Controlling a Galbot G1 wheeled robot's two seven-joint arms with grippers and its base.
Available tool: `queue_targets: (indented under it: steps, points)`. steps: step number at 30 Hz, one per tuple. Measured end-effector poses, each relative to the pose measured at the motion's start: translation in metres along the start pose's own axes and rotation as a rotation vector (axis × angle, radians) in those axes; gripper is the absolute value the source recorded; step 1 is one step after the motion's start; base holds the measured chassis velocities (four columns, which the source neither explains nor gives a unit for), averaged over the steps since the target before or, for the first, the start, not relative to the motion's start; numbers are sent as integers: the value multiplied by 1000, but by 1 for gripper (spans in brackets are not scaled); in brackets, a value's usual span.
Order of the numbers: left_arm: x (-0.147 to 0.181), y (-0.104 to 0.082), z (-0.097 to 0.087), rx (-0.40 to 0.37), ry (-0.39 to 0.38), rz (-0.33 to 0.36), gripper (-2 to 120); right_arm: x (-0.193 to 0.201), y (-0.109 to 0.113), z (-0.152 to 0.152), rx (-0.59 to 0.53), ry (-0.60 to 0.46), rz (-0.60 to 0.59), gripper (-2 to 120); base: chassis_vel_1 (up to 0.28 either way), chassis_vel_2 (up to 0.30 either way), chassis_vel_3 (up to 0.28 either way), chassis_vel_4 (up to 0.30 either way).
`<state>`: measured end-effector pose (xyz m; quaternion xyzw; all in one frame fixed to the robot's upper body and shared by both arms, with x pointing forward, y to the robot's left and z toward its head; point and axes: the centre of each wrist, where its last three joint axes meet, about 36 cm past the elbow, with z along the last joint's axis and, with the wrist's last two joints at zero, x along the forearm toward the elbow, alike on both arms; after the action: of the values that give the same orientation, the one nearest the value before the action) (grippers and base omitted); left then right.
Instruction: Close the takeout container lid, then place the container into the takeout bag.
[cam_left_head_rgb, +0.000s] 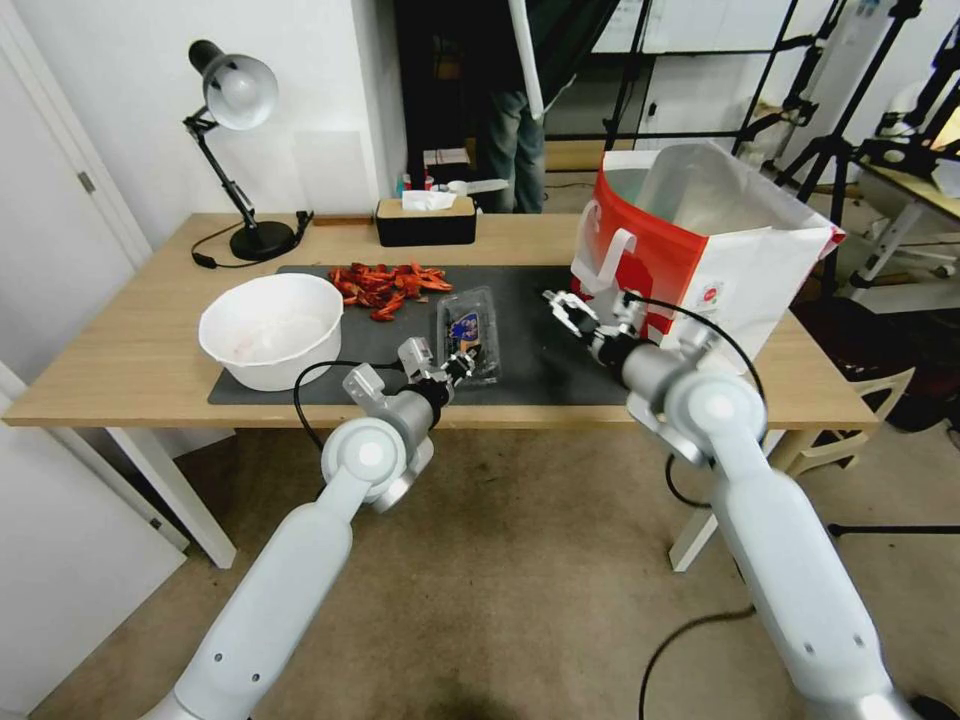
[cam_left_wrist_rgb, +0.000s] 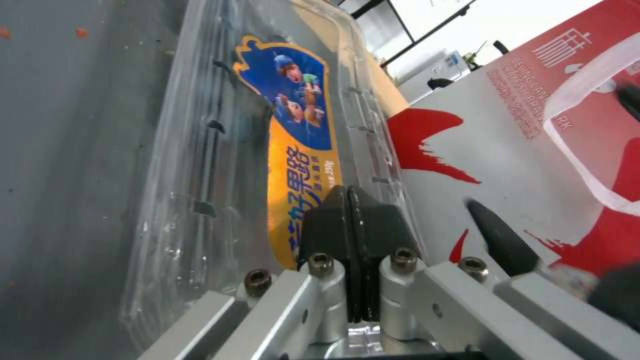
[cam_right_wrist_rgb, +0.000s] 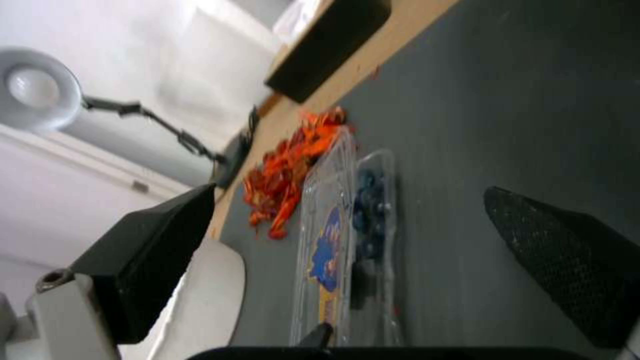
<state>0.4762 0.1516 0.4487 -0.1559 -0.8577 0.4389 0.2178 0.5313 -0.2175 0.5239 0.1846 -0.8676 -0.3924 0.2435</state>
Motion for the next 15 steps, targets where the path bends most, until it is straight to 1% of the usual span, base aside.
queue_targets:
  steps: [2,3,6,7,9,11,15]
  points:
    - [0,0,-1,0,-2,0,0,-13,5,-4,23,44,20,100,0,0,0,0]
    - [0,0,-1,0,-2,0,0,-13,5,-4,23,44,20,100,0,0,0,0]
    - [1,2,-1,-3,-5,-3,0,-31,13,-5,64,111,51,100,0,0,0,0]
    - [1,2,-1,-3,-5,-3,0,-31,13,-5,64,111,51,100,0,0,0,0]
    - [2,4,-2,-7,-7,-6,0,-45,20,-6,90,157,73,100,0,0,0,0]
    - [3,4,-2,-9,-9,-6,0,-56,25,-8,96,189,82,100,0,0,0,0]
    - [5,4,-3,-9,-13,-4,0,-70,33,-10,91,215,98,100,0,0,0,0]
